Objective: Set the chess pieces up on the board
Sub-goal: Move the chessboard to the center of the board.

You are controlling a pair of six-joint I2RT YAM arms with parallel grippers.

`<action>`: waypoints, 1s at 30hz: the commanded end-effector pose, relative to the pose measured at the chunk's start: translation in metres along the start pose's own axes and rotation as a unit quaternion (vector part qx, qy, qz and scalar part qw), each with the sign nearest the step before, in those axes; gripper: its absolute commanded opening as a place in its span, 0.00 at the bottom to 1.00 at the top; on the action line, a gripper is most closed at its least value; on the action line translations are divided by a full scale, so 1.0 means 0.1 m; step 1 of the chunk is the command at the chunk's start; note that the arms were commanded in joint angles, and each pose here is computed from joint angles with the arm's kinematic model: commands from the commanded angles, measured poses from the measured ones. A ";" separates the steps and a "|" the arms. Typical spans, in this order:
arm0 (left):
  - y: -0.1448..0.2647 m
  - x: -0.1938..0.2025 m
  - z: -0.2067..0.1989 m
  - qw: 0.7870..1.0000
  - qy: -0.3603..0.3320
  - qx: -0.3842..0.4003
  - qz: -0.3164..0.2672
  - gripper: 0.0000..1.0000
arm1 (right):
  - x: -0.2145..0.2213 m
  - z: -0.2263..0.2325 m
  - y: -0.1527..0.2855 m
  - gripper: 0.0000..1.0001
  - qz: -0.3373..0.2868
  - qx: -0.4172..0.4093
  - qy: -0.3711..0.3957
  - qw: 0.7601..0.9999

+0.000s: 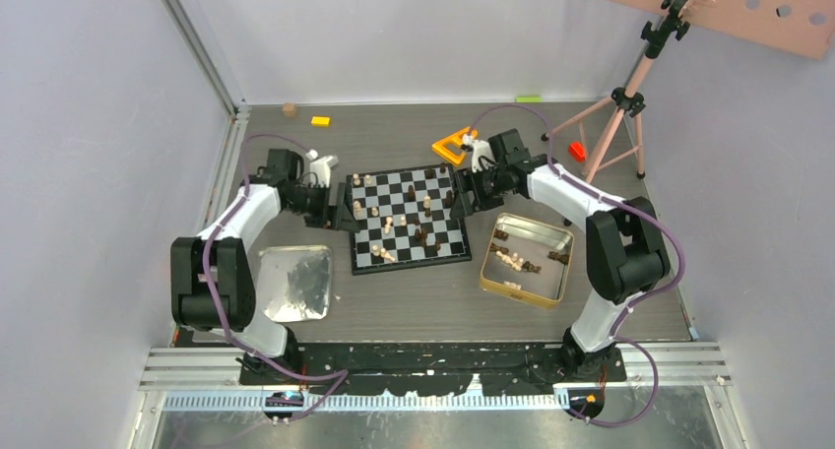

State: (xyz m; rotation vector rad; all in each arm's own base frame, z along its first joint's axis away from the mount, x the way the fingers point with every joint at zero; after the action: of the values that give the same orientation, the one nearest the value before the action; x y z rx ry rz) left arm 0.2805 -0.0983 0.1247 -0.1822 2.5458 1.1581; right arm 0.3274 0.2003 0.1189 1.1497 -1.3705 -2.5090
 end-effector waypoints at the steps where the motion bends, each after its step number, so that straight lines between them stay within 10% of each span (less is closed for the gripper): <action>1: 0.29 -0.54 0.09 0.993 0.022 -0.015 -0.113 0.79 | -0.32 -0.10 0.06 0.75 -0.053 0.021 0.007 0.998; 30: -0.62 -2.14 0.86 0.953 0.184 0.082 -0.228 0.90 | 0.14 -0.25 -0.51 0.74 0.013 -0.018 -0.050 0.998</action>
State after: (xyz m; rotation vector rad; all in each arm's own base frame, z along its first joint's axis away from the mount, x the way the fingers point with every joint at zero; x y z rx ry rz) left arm 0.4941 -0.0706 0.0936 -0.9460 2.6614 0.9044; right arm 0.3500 0.2054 0.0679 1.0138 -1.3895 -2.5819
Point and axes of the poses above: each gripper's point midway between its finger pads, its own y axis back along the fingers, its own z axis along the line the jaws close on, x = y × z, the point moved 4 cm from there along y, back along the fingers, and after that the axes turned 9 degrees about y, right-handed, at the moved point
